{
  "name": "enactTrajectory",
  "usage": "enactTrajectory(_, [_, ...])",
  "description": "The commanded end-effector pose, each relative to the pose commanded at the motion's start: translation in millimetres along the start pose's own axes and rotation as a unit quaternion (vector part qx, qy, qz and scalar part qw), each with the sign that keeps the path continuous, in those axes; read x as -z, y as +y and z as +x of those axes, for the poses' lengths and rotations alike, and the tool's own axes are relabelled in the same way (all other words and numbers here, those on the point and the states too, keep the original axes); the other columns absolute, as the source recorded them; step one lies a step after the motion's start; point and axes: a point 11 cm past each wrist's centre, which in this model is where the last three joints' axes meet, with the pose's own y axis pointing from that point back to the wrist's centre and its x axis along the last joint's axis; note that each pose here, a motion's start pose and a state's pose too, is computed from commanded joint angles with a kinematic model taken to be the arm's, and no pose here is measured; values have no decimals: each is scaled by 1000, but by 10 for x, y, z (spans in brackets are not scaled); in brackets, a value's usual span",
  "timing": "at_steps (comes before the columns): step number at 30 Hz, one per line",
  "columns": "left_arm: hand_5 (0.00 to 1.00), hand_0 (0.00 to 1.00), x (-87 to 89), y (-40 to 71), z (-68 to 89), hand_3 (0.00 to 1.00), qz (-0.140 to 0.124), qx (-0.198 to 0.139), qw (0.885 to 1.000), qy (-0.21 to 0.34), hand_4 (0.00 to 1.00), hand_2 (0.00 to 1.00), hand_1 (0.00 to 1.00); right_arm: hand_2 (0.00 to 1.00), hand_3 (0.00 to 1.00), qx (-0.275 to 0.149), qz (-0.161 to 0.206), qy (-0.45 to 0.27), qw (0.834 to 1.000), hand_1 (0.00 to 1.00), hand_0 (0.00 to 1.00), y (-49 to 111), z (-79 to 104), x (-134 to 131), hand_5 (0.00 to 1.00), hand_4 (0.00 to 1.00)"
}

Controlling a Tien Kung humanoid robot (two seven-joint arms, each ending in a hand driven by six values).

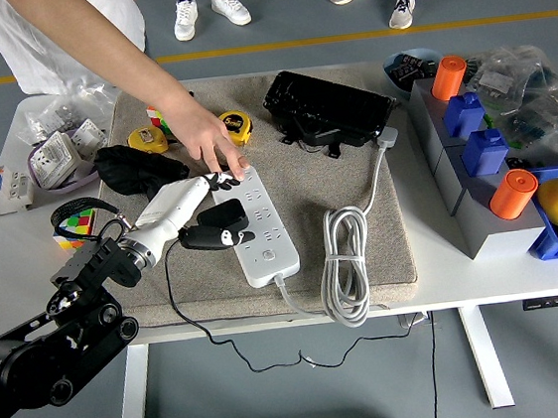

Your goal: Put the plug near the board,insert it into the board,press the button,pull the plug out

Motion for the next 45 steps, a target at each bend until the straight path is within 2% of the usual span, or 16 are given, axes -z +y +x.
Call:
enactTrajectory(3, [473,688,40,-16,1,773,11,-1,1000,-1,998,723,688,628,551,0,0,-1,1000,627,607,0,-2,3,451,998])
enactTrajectory(4, [466,617,53,-23,1,741,15,-1,1000,-2,960,662,636,627,551,0,0,-1,1000,627,606,0,-1,2,451,998])
enactTrajectory(10, [466,617,92,-51,-7,741,28,1,1000,-4,960,662,636,627,551,-1,0,-2,1000,627,606,2,0,-7,451,998])
enactTrajectory(11, [434,421,99,-55,-8,683,31,1,1000,-5,921,594,567,627,551,0,0,-2,1000,627,607,2,-2,-5,450,998])
enactTrajectory(22, [415,414,123,-76,-14,648,34,0,999,-13,898,573,558,627,551,0,1,-5,1000,627,607,0,-13,6,450,998])
enactTrajectory(23, [381,397,123,-78,-17,607,34,0,999,-14,872,557,550,627,551,0,2,-5,1000,627,607,0,-13,7,450,998])
enactTrajectory(34, [368,385,123,-91,-60,590,35,4,999,-20,893,544,530,627,551,0,2,-4,1000,627,608,1,-20,4,450,998])
enactTrajectory(35, [287,325,118,-93,-55,556,35,3,999,-20,846,515,492,628,551,0,2,-4,1000,627,608,0,-19,7,450,998])
enactTrajectory(40, [287,325,109,-104,-61,556,33,4,999,-24,846,515,492,628,551,0,2,-6,1000,627,608,-1,-19,9,450,998])
enactTrajectory(41, [142,279,109,-104,-65,538,33,5,999,-25,766,486,450,629,551,0,2,-6,1000,627,607,-1,-20,11,450,998])
enactTrajectory(45, [142,279,109,-102,-79,538,32,5,999,-30,766,486,450,629,551,-1,3,-6,1000,627,607,-1,-19,12,450,998])
